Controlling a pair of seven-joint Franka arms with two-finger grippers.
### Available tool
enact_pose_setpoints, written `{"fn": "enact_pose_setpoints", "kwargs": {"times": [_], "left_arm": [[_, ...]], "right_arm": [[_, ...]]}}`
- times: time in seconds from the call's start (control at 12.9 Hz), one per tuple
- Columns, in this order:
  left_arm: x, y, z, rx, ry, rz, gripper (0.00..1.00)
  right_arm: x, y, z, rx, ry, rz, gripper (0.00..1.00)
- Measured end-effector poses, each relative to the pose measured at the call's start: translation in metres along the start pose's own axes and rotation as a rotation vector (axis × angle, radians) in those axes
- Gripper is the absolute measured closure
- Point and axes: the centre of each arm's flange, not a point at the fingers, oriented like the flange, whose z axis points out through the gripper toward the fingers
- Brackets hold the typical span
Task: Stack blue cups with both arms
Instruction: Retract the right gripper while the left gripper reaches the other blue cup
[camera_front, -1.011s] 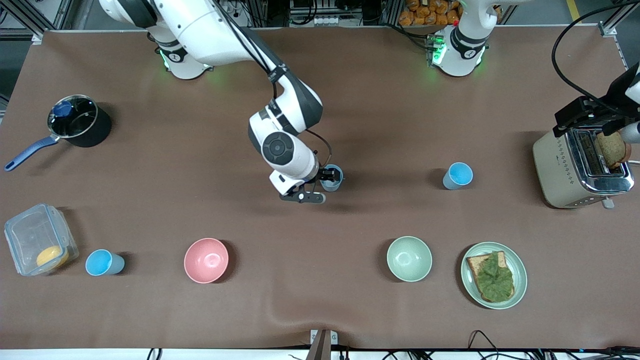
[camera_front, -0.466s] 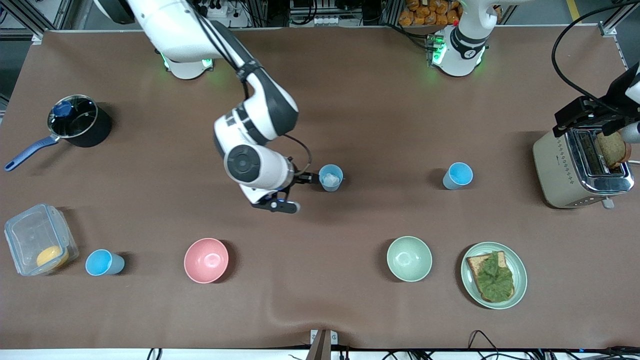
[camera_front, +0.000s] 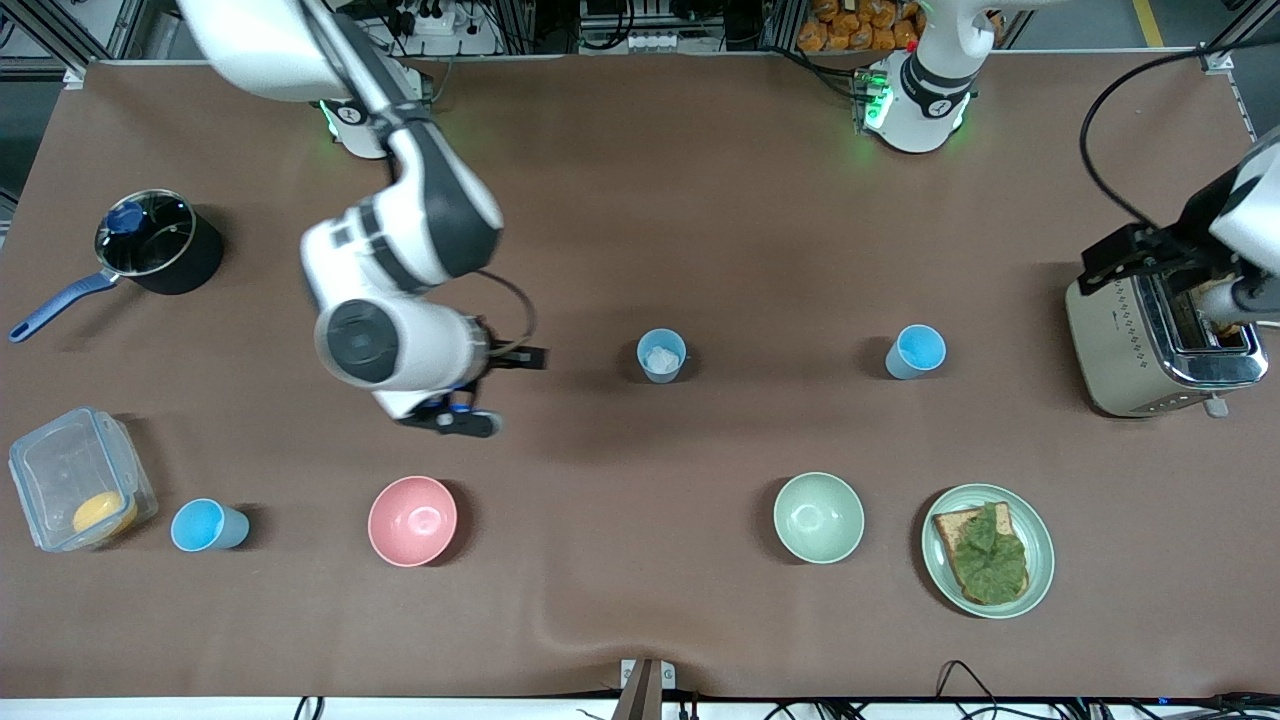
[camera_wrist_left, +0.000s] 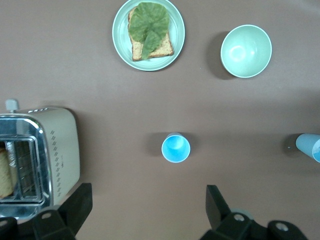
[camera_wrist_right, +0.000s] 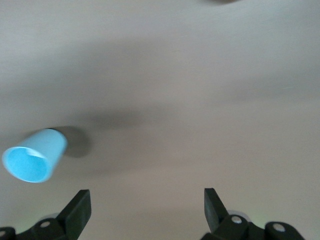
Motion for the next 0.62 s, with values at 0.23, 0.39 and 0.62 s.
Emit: {"fn": "enact_pose_setpoints", "kwargs": {"times": [0.23, 0.39, 0.62], "left_arm": [[0.007, 0.003, 0.049, -0.002, 0.009, 0.004, 0.00], [0.004, 0.008, 0.091, 0.003, -0.014, 0.013, 0.00], [-0.011, 0.024, 0.164, 0.014, -0.078, 0.047, 0.00]], "right_arm": [[0.012, 0.057, -0.033, 0.008, 0.009, -0.006, 0.00], [0.013, 0.087, -0.060, 0.022, 0.046, 0.017, 0.00], [-0.004, 0.147, -0.102, -0.031, 0.123, 0.081, 0.00]]}}
